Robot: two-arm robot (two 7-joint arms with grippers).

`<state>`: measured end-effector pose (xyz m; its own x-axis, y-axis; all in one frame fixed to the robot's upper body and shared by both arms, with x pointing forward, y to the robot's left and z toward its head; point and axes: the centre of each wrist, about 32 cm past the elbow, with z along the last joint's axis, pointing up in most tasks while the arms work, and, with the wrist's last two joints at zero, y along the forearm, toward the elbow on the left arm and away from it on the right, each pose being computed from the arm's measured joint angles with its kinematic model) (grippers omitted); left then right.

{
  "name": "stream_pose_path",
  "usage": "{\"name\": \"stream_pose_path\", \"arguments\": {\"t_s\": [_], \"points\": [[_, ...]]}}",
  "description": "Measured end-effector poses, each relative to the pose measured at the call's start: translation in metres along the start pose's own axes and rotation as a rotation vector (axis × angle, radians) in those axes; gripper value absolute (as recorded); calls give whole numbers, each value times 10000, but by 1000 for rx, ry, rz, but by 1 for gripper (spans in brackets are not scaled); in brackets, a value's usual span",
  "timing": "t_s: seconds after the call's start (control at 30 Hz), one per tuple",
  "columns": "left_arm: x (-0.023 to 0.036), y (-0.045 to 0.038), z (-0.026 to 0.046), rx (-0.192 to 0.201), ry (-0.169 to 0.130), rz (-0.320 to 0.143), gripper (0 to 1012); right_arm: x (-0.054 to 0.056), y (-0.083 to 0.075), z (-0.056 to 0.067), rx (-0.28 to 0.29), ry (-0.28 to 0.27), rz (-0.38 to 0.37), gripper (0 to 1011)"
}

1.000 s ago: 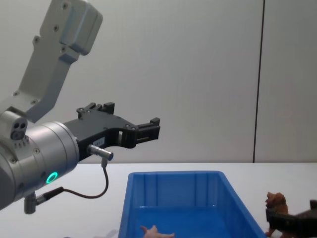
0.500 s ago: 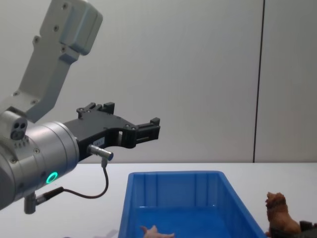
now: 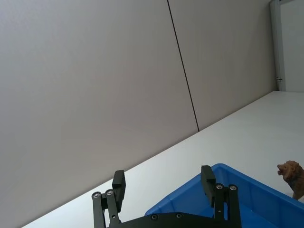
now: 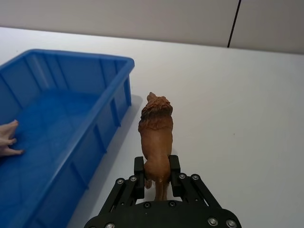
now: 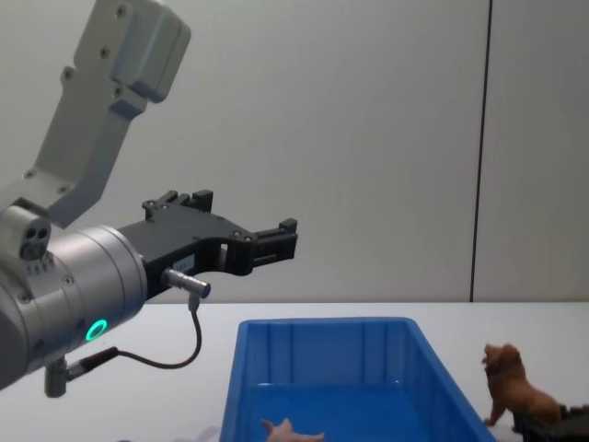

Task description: Pick up the two dolls from the table and place them into the box.

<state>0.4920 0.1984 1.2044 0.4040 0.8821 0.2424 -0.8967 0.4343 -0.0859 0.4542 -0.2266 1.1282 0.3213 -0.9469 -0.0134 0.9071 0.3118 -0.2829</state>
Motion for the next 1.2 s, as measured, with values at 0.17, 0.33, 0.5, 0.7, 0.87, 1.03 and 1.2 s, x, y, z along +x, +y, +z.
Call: {"name": "stream_pose_path", "arguments": {"t_s": [0.17, 0.33, 0.5, 0.7, 0.87, 1.03, 1.2], "points": [[0, 0, 0, 0, 0, 0, 1002, -16, -32, 57, 49, -27, 1, 288], [0, 0, 0, 0, 0, 0, 1002, -27, -61, 127, 102, -52, 5, 288], [0, 0, 0, 0, 0, 0, 1002, -35, -82, 211, 160, -70, 33, 288], [0, 0, 0, 0, 0, 0, 1002, -53, -65, 294, 206, -77, 88, 288], [0, 0, 0, 0, 0, 0, 1002, -78, -21, 339, 223, -73, 140, 288], [0, 0, 0, 0, 0, 0, 1002, -109, 58, 345, 220, -65, 204, 288], [0, 0, 0, 0, 0, 0, 1002, -140, 137, 336, 210, -59, 256, 303]]}}
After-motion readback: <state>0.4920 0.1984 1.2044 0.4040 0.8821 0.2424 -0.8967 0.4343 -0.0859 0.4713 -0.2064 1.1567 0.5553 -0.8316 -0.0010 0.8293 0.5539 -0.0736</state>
